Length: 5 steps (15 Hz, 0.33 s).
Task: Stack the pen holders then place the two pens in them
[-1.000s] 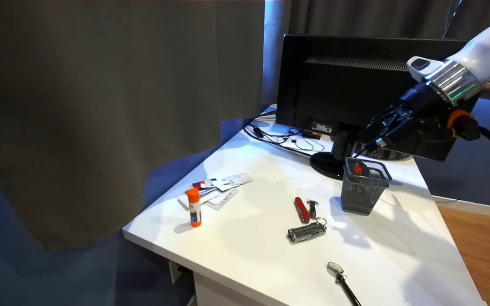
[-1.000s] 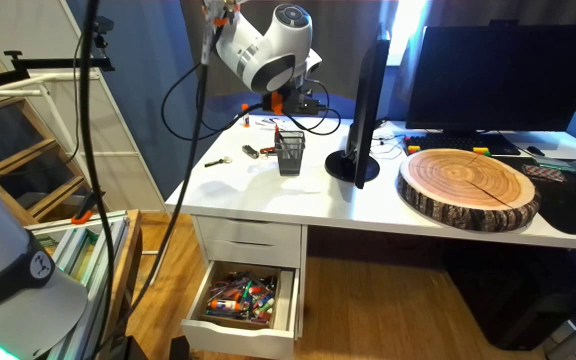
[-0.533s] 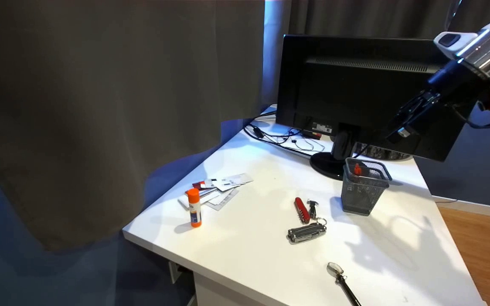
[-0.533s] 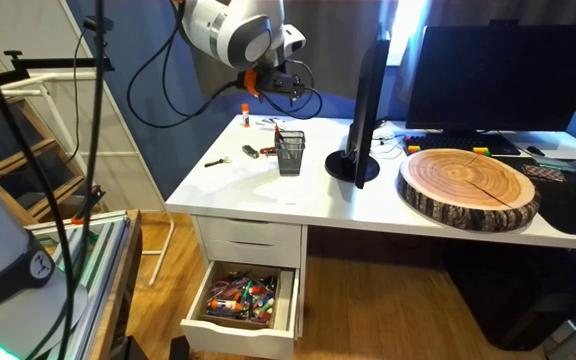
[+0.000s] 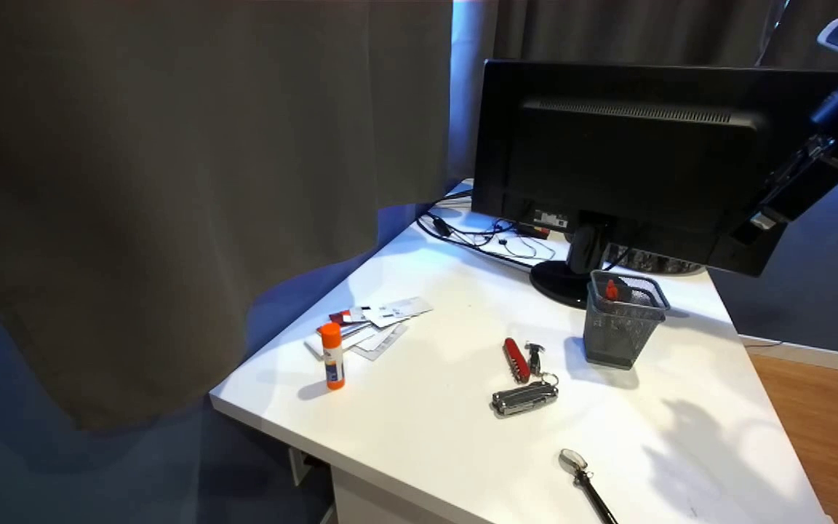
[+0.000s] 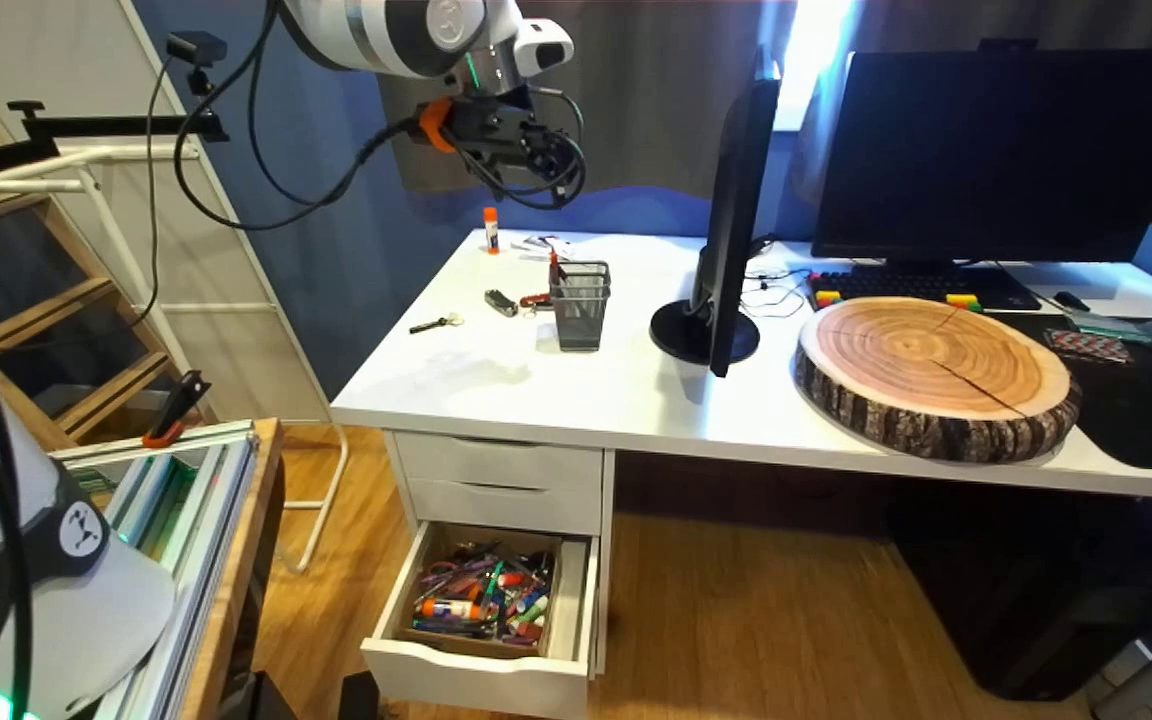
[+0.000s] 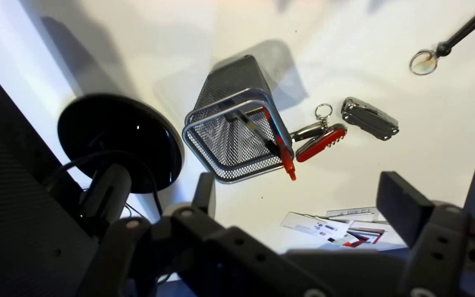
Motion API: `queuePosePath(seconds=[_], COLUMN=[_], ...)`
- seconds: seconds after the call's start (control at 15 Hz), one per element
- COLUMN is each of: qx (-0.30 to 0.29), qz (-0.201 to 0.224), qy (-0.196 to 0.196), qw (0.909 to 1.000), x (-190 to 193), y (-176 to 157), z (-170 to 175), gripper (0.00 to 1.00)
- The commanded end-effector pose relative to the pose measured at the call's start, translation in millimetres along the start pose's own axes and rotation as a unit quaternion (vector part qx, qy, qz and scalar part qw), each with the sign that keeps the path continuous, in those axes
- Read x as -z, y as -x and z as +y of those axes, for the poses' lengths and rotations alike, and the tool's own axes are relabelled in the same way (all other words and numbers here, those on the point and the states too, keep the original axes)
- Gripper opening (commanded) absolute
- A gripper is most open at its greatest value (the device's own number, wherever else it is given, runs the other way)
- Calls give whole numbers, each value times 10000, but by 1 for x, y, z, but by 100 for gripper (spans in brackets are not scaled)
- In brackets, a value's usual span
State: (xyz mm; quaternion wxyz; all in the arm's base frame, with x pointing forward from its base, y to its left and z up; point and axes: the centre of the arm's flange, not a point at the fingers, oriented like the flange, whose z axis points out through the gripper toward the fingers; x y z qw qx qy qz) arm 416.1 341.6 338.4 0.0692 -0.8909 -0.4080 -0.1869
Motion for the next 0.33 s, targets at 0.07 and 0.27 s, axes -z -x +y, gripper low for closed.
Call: queuePosePath(seconds=[0.07,0.27], qx=[-185,-271], qz=[-103,-88], qy=[134,254], qw=[9997,9993], x=[9,20], y=[7,13], z=[-6,-15], gripper=[100,100])
